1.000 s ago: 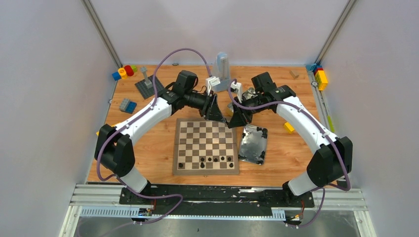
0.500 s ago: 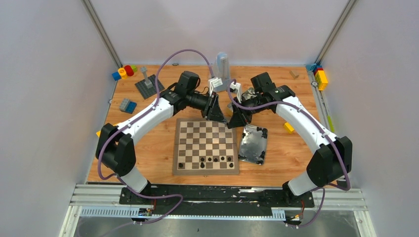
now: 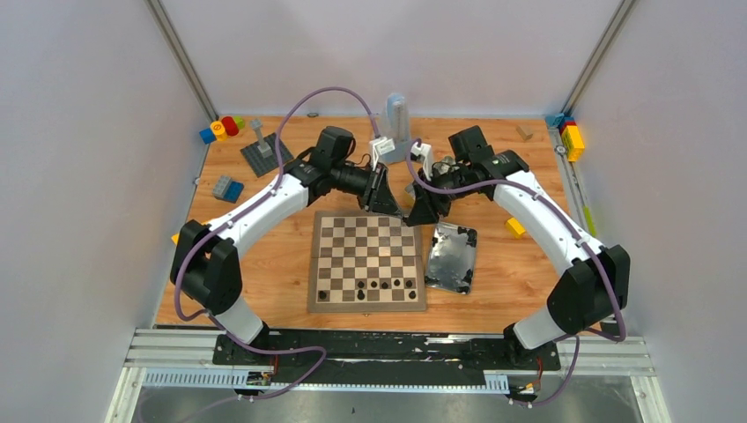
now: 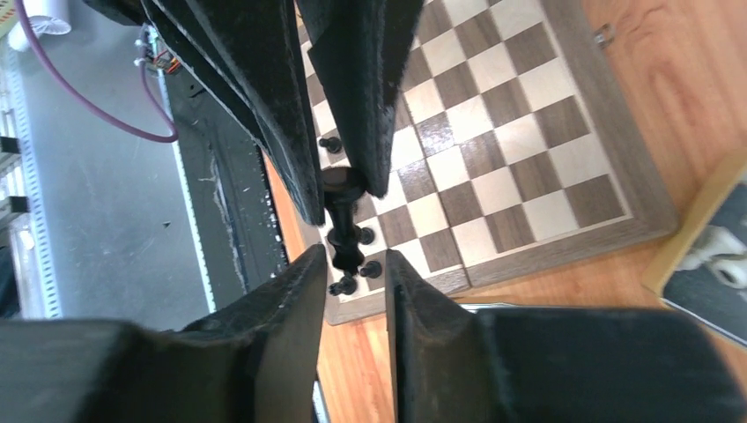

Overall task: Set up the chess pieces on the board
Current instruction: Place the chess piece on the chessboard.

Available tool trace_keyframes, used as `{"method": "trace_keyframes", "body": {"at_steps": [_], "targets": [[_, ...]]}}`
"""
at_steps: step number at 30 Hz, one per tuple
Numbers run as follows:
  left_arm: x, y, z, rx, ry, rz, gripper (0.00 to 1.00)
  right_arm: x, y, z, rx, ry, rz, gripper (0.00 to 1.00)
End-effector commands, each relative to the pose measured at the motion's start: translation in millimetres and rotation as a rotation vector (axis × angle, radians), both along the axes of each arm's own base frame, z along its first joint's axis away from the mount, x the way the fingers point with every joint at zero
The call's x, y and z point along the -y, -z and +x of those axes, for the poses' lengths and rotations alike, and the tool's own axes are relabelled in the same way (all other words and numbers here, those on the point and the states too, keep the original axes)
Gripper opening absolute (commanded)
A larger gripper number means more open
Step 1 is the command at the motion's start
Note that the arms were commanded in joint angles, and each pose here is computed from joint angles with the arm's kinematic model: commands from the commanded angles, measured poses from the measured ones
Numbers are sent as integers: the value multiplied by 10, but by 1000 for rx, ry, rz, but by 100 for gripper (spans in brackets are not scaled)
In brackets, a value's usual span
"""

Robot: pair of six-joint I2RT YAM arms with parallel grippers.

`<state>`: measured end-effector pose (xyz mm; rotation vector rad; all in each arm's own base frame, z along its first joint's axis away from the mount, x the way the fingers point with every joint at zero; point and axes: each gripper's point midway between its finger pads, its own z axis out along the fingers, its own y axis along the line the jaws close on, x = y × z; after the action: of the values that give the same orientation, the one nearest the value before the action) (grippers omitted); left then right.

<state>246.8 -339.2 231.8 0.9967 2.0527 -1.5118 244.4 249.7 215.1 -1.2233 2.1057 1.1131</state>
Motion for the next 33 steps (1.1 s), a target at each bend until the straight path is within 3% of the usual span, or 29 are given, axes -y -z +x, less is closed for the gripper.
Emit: {"method": "trace_keyframes", "body": {"at_steps": [1, 5, 7, 19, 33], "targets": [[-162, -468, 74, 101, -59, -99, 9, 56, -517, 248, 169, 70, 87, 37], [-368, -713, 159, 105, -148, -185, 7, 88, -761, 349, 201, 111, 150, 55], [-442, -822, 177, 110, -181, -242, 7, 55, -853, 357, 201, 111, 184, 58], [-468, -1177, 52, 86, -165, -484, 7, -275, -1281, 353, 36, -13, 411, 49], [-500, -1174, 87, 152, -219, -545, 6, -317, -1316, 195, -62, -89, 476, 49]]}}
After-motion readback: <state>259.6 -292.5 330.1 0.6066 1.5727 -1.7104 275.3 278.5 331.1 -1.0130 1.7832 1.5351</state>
